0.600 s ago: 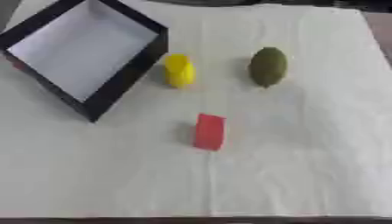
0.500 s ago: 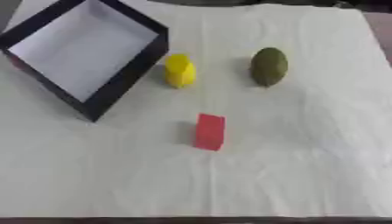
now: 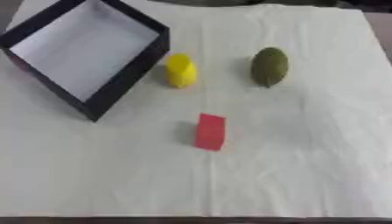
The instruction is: Pick up objects on the table and place them in the box.
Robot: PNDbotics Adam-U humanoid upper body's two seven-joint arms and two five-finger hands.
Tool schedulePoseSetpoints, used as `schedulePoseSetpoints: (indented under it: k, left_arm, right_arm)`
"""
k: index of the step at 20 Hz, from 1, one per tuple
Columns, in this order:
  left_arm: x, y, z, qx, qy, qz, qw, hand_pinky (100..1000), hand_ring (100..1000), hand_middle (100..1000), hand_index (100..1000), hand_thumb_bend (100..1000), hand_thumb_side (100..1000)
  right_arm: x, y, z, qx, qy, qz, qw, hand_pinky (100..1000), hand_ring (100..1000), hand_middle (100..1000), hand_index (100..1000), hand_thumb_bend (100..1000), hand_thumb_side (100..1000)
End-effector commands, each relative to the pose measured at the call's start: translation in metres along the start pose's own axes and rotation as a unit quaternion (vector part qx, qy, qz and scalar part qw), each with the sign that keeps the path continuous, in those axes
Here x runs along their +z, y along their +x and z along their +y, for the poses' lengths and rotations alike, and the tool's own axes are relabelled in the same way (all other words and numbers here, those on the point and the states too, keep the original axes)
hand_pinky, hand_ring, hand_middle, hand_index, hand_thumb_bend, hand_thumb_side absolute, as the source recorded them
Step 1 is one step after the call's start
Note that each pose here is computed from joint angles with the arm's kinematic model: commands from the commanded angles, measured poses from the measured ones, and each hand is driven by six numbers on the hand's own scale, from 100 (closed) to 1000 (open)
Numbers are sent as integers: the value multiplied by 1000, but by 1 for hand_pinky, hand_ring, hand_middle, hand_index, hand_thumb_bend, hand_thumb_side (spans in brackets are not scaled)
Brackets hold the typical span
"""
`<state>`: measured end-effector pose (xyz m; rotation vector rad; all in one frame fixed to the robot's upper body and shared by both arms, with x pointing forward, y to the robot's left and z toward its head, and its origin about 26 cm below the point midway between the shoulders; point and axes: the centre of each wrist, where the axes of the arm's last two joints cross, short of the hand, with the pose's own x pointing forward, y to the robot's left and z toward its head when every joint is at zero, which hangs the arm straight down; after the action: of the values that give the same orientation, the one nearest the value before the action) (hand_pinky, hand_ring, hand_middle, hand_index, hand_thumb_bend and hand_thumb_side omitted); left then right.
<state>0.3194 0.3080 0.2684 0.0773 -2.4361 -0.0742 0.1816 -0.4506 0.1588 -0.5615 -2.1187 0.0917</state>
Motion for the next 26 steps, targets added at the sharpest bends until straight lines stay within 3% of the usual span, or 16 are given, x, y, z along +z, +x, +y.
schedulePoseSetpoints:
  k: [1, 2, 5, 11, 17, 22, 26]
  left_arm:
    - [-7, 9, 3, -9, -5, -17, 1000, 980, 637, 915, 837, 159, 747]
    - [-7, 9, 3, -9, -6, -16, 1000, 980, 637, 915, 837, 160, 747]
    - [-7, 9, 2, -7, -7, -16, 1000, 980, 637, 915, 837, 160, 747]
    - [-8, 9, 1, -5, -11, -16, 1000, 979, 637, 915, 837, 159, 746]
    - [-8, 9, -1, -4, -15, -16, 1000, 980, 637, 916, 836, 159, 746]
    - [-8, 8, -2, -3, -18, -14, 1000, 980, 637, 916, 836, 159, 746]
    - [-8, 8, -2, -3, -18, -13, 1000, 980, 637, 916, 836, 159, 746]
  right_arm:
    - [-17, 12, 0, 26, 38, -48, 998, 1000, 697, 737, 880, 100, 512]
    - [-21, 14, 2, 36, 55, -67, 996, 1000, 720, 756, 891, 100, 419]
    - [-31, 15, 14, 70, 134, -133, 980, 990, 743, 778, 900, 100, 257]
    - [-40, 14, 44, 124, 268, -211, 932, 971, 764, 800, 904, 100, 104]
    - [-43, 14, 65, 150, 345, -255, 891, 967, 774, 809, 905, 100, 100]
    - [-44, 14, 77, 155, 375, -271, 873, 969, 778, 813, 911, 100, 102]
    - [-43, 13, 80, 157, 380, -272, 870, 969, 778, 813, 911, 100, 102]
